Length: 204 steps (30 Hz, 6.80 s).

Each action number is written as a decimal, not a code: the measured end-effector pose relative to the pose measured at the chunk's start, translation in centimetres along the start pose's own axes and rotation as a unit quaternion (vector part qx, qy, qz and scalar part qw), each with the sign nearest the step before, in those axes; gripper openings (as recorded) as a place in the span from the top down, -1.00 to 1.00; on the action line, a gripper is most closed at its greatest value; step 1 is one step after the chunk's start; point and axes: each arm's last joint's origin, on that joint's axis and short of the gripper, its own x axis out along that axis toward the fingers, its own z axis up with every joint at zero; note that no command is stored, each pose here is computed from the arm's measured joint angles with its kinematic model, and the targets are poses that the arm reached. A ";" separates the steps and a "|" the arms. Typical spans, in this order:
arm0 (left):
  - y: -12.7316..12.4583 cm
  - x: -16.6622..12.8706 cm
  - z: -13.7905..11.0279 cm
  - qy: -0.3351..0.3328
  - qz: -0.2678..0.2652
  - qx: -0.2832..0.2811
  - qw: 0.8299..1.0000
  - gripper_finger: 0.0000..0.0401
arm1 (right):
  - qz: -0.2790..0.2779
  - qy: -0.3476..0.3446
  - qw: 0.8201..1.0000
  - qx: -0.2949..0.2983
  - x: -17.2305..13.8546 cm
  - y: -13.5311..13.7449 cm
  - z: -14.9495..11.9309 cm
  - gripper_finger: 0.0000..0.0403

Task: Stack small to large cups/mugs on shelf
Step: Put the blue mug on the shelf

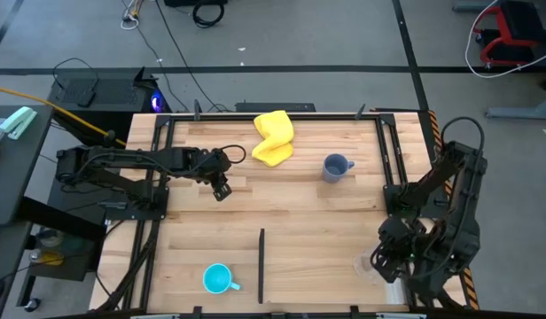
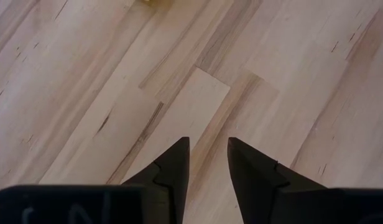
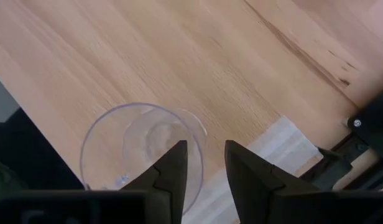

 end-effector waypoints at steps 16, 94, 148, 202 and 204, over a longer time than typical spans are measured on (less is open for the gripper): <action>0.0 0.0 0.0 0.000 0.000 0.008 1.000 0.42 | 0.066 -0.028 0.997 0.012 -2.6 -2.4 2.0 0.43; -19.1 -4.9 -11.8 0.215 -0.152 -0.090 0.961 0.51 | -0.014 -0.166 0.985 -0.053 0.1 -9.9 9.7 0.46; -18.5 -19.8 9.2 -0.075 -0.145 0.254 0.953 0.94 | -0.017 -0.166 0.984 -0.068 0.1 -9.9 9.7 0.49; -25.0 -9.6 11.4 0.006 -0.204 0.371 0.906 0.91 | -0.018 -0.166 0.983 -0.079 0.1 -9.9 9.7 0.51; -25.1 -9.5 11.3 0.007 -0.204 0.372 0.905 0.86 | -0.018 -0.166 0.983 -0.079 0.1 -9.9 9.7 0.51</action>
